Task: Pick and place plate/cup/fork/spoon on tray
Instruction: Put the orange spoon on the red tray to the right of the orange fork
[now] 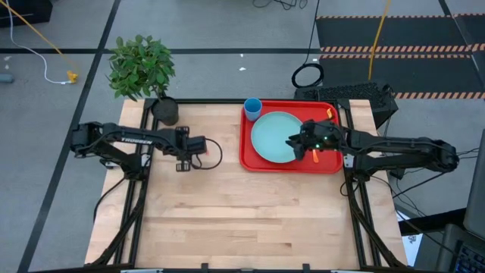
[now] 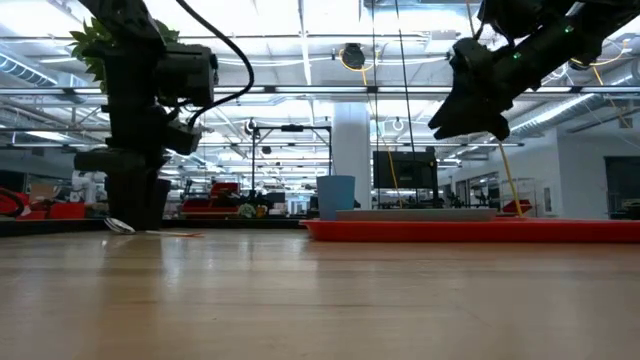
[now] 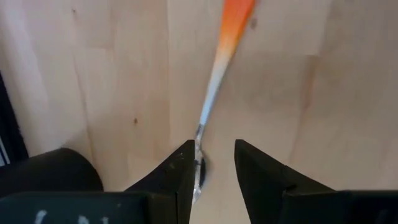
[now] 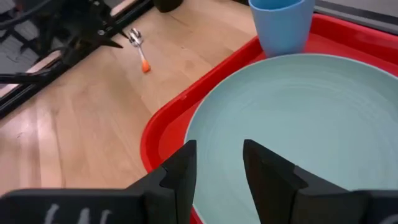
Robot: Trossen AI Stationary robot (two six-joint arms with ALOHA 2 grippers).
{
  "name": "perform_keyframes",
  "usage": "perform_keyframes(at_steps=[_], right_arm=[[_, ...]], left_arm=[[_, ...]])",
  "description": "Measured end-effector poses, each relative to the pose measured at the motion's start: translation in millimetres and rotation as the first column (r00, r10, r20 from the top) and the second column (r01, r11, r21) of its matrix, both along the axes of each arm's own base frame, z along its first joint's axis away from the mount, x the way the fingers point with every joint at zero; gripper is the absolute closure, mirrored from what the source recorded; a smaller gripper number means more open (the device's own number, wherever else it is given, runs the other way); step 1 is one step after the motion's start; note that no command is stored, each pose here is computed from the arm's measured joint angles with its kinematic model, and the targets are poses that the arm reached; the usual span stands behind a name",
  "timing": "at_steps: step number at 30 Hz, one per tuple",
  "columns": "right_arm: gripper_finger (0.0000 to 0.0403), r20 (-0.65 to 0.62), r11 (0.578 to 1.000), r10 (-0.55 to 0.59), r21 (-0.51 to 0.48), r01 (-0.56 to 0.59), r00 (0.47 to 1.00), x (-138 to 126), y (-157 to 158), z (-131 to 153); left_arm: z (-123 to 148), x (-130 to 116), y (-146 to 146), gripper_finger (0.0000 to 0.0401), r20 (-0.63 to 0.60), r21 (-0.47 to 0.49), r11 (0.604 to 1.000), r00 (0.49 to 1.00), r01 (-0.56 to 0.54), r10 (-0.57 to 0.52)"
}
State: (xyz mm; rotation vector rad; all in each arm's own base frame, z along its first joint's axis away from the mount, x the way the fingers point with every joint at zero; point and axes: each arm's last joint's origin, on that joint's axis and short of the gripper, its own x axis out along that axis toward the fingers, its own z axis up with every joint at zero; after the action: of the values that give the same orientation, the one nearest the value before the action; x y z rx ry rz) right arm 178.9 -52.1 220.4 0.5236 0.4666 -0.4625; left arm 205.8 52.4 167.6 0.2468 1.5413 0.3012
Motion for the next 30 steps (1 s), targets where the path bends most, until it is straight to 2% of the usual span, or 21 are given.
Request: perform_keyframes(at_steps=[5, 14, 20, 30], right_arm=[[0.0277, 0.046, 0.998, 0.059, -0.018, -0.058, 0.997, -4.1, 7.4, 8.2], [0.0277, 0.173, 0.995, 0.099, -0.039, -0.094, 0.98, -19.1, 19.5, 27.6], [0.0277, 0.199, 0.992, 0.122, -0.057, -0.113, 0.972, -22.2, 27.9, 31.8], [0.0277, 0.193, 0.992, 0.114, -0.075, -0.101, 0.975, -21.9, 31.1, 31.7]], left_arm=[[0.0, -1.1, 5.9, 0.0275, -0.008, 0.0, 1.0, 1.0, 0.006, -0.006], [-7.6, -2.6, 24.8, 0.0248, -0.06, -0.016, 1.0, 0.998, 0.025, -0.026], [-19.6, 1.2, 30.6, 0.0263, -0.106, -0.058, 0.995, 0.991, 0.082, -0.088], [-31.6, 5.1, 34.5, 0.0306, -0.119, -0.118, 0.988, 0.986, 0.099, -0.113]])
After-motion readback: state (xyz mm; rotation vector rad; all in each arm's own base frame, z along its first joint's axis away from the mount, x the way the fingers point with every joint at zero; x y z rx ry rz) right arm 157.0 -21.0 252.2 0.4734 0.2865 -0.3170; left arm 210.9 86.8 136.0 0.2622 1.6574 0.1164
